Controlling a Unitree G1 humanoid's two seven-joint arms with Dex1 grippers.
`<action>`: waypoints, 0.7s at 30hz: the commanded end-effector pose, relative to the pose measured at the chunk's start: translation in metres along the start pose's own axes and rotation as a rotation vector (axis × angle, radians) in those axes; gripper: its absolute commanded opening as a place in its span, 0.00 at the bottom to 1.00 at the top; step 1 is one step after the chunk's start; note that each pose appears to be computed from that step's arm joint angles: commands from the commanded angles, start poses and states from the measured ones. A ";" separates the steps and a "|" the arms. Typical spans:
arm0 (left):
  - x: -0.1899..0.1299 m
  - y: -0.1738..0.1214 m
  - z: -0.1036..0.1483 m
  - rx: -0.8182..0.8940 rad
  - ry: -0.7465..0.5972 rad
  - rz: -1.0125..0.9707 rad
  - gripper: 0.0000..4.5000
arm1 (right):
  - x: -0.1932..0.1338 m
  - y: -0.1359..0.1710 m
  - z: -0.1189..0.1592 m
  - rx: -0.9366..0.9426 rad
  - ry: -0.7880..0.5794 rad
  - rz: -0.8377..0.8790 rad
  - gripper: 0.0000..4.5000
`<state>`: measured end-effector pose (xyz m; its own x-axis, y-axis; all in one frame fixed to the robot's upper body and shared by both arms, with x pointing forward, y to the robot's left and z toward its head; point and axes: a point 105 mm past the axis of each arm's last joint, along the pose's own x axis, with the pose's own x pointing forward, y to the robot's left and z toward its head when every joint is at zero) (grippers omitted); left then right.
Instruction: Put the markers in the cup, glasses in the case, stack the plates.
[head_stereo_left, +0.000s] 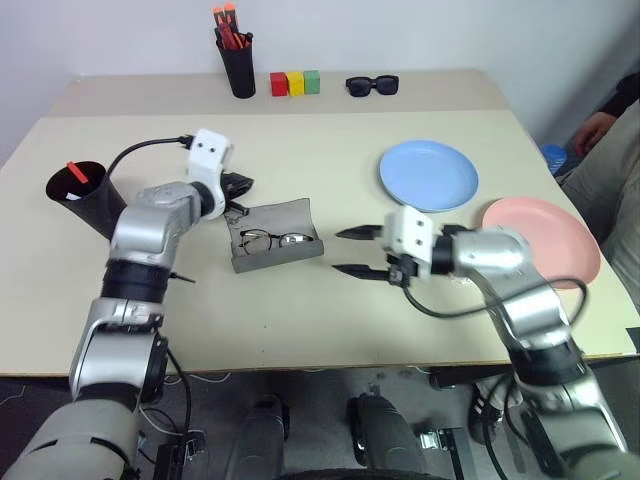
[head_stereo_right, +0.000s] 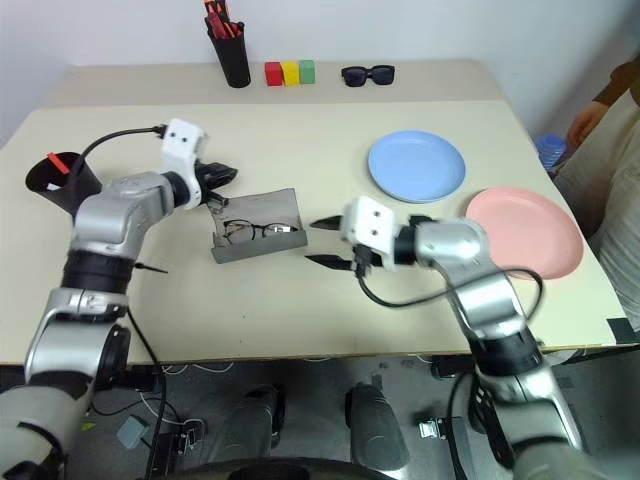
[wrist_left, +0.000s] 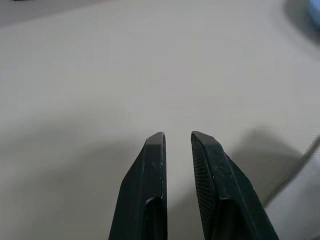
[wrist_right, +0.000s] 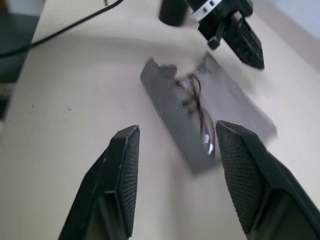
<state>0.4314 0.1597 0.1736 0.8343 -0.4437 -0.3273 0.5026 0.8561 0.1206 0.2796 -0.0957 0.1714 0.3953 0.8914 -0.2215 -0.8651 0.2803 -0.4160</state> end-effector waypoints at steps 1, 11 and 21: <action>0.004 -0.006 -0.002 0.094 0.086 -0.072 0.17 | -0.026 0.002 0.008 0.025 -0.006 -0.117 0.54; -0.023 -0.036 -0.015 0.281 0.119 -0.328 0.17 | -0.047 -0.045 -0.001 0.055 0.033 -0.350 0.54; -0.061 -0.063 -0.039 0.475 0.078 -0.419 0.17 | -0.039 -0.113 -0.065 -0.070 0.398 -0.487 0.54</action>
<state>0.3433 0.1450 0.1444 0.5309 -0.6747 -0.5128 0.8474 0.4179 0.3275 0.3753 -0.1840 0.1601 0.8134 0.4812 -0.3268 -0.5778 0.6043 -0.5486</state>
